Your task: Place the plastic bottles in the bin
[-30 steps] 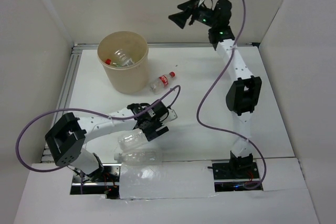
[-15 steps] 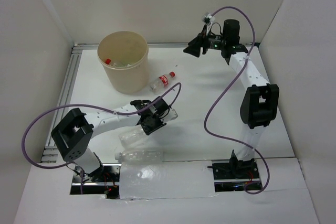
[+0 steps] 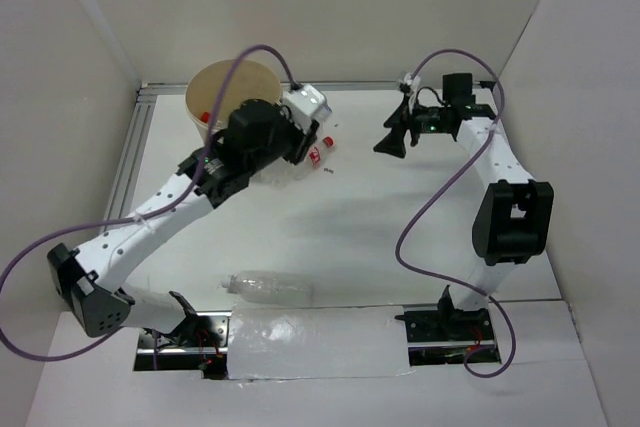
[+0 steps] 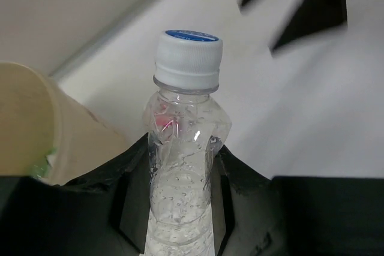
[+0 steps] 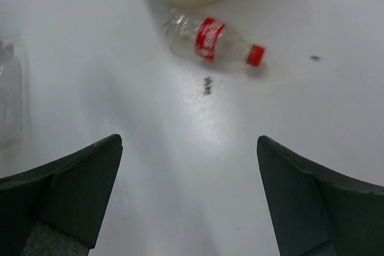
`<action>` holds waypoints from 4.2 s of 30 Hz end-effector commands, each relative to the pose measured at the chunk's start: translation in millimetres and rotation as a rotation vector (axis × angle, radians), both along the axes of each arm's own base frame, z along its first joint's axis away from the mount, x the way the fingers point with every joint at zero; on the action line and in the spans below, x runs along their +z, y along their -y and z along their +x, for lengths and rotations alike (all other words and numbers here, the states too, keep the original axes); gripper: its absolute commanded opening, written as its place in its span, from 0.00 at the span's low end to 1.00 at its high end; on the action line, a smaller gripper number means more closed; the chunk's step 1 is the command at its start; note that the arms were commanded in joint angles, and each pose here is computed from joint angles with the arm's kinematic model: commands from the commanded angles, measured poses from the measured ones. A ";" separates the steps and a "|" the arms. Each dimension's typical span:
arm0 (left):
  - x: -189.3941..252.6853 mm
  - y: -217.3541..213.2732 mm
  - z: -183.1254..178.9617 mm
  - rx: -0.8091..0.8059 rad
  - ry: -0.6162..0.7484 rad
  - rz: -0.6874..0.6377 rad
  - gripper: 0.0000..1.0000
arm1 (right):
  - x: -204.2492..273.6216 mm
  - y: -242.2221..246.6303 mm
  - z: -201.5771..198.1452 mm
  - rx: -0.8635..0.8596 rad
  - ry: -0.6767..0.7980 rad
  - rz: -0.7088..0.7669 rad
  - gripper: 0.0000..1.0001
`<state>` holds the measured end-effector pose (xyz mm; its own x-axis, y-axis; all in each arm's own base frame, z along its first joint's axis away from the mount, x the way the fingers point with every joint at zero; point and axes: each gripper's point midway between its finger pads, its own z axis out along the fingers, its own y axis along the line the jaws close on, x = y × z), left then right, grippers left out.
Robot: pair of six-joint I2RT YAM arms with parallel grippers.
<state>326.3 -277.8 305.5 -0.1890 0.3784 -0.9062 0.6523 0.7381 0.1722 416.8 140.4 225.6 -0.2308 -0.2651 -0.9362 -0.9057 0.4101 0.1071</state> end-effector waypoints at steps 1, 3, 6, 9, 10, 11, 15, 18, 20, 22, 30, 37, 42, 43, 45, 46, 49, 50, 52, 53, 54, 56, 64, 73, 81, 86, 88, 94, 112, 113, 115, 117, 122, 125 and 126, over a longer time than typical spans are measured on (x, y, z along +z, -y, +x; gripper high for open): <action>100.0 -22.4 31.5 0.121 0.231 -0.285 0.20 | -27.0 -30.7 -65.6 0.221 -0.025 -0.113 1.00; 146.0 -42.2 45.2 0.183 0.334 -0.449 0.21 | -47.5 -52.2 -101.3 0.337 -0.086 -0.142 0.99; 178.3 -67.1 62.2 0.256 0.417 -0.570 0.21 | -56.5 -76.7 -118.2 0.412 -0.028 -0.160 0.81; 200.7 -96.1 83.2 0.387 0.490 -0.659 0.21 | -61.3 -102.8 -142.5 0.490 -0.016 -0.167 0.50; 201.4 -105.2 89.0 0.433 0.507 -0.666 0.21 | -61.3 -108.3 -147.4 0.510 -0.015 -0.167 0.37; 204.4 -114.4 95.0 0.474 0.537 -0.673 0.22 | -64.7 -119.4 -157.4 0.552 -0.022 -0.170 0.27; 178.3 -154.3 125.4 0.664 0.532 -0.624 0.29 | -64.0 -149.3 -176.2 0.647 -0.020 -0.180 0.66; 155.7 -173.4 142.4 0.738 0.506 -0.588 0.63 | -61.3 -170.0 -197.2 0.714 -0.031 -0.179 0.80; 148.4 -180.9 151.1 0.779 0.480 -0.552 0.89 | -65.1 -184.8 -217.5 0.756 -0.068 -0.190 0.89; 147.2 -185.8 150.6 0.792 0.459 -0.527 0.97 | -70.6 -198.5 -227.3 0.750 -0.120 -0.201 0.91; 159.0 -177.8 71.4 0.702 0.458 -0.514 0.99 | -107.8 -259.8 -270.5 0.597 -0.210 -0.295 0.90; 110.5 -185.8 -18.7 0.654 0.316 -0.525 0.99 | -139.4 -292.2 -305.9 0.510 -0.241 -0.361 0.89; 84.1 -188.2 -57.5 0.622 0.237 -0.551 0.99 | -174.0 -299.9 -333.9 0.516 -0.236 -0.433 0.90; 80.8 -189.6 -60.8 0.626 0.226 -0.561 0.99 | -182.8 -297.7 -327.5 0.474 -0.228 -0.454 0.90; 69.3 -187.1 -66.8 0.606 0.190 -0.560 0.99 | -200.0 -300.0 -326.9 0.445 -0.225 -0.485 0.85; 72.5 -187.9 -72.2 0.596 0.187 -0.585 0.99 | -212.2 -298.6 -321.0 0.415 -0.216 -0.512 0.81; 70.9 -183.7 -81.4 0.553 0.164 -0.610 0.99 | -214.9 -295.5 -302.5 0.366 -0.237 -0.503 0.52; 70.9 -179.6 -82.5 0.530 0.156 -0.612 0.99 | -212.1 -295.6 -295.8 0.353 -0.240 -0.500 0.45; 67.3 -175.5 -85.9 0.505 0.138 -0.617 0.99 | -198.4 -291.3 -277.3 0.333 -0.252 -0.474 0.30; 69.4 -174.3 -88.7 0.488 0.139 -0.624 0.99 | -189.1 -289.4 -270.3 0.324 -0.260 -0.459 0.27; 69.4 -169.2 -90.5 0.459 0.129 -0.626 0.99 | -166.7 -290.0 -259.0 0.317 -0.233 -0.417 0.26; 72.3 -163.8 -95.4 0.425 0.112 -0.656 0.99 | -142.8 -275.0 -217.9 0.245 -0.227 -0.366 0.26; 53.8 -138.5 -109.9 0.276 0.042 -0.684 0.99 | -6.5 -191.8 -100.6 0.091 -0.048 -0.113 0.27; -45.6 -106.4 -96.9 0.236 -0.184 -0.503 0.99 | 173.0 -173.8 -14.0 0.080 0.420 0.182 0.28; -118.4 -85.7 -93.8 0.246 -0.348 -0.346 0.99 | 240.4 -271.5 22.8 0.226 0.633 0.351 0.32; -127.6 -80.4 -100.0 0.268 -0.359 -0.323 0.99 | 225.1 -323.9 34.0 0.277 0.642 0.491 0.48; -124.5 -77.6 -103.6 0.264 -0.336 -0.317 0.99 | 212.1 -332.2 40.0 0.264 0.643 0.497 0.61; -133.0 -73.7 -113.4 0.268 -0.356 -0.296 0.99 | 197.3 -342.2 38.6 0.267 0.588 0.504 1.00; -142.6 -85.4 -115.3 0.348 -0.353 -0.355 0.99 | 60.5 -104.1 105.3 0.348 0.624 -0.116 0.71; -142.6 -85.4 -115.3 0.348 -0.353 -0.355 0.99 | 29.6 -108.9 96.0 0.397 0.634 -0.196 0.84; -142.5 -85.0 -115.4 0.352 -0.358 -0.362 0.99 | 3.0 -115.5 86.3 0.465 0.667 -0.259 0.88; -147.3 -84.5 -117.1 0.349 -0.374 -0.346 0.99 | -18.2 -122.1 82.9 0.511 0.701 -0.321 0.90; -153.0 -86.6 -118.7 0.373 -0.388 -0.333 0.99 | -67.7 -150.9 72.7 0.619 0.689 -0.383 0.93; -158.4 -89.1 -119.9 0.396 -0.404 -0.335 0.99 | -85.1 -165.0 69.5 0.664 0.698 -0.400 0.94; -155.3 -89.4 -120.2 0.393 -0.398 -0.345 0.99 | -95.5 -163.5 69.3 0.681 0.686 -0.413 0.94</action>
<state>205.7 -190.2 151.2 -0.5996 -0.0490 -0.7988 0.3195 0.9005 -0.2951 477.4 316.4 143.1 0.5799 -0.4490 -0.6798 -0.8130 -0.2659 -0.5180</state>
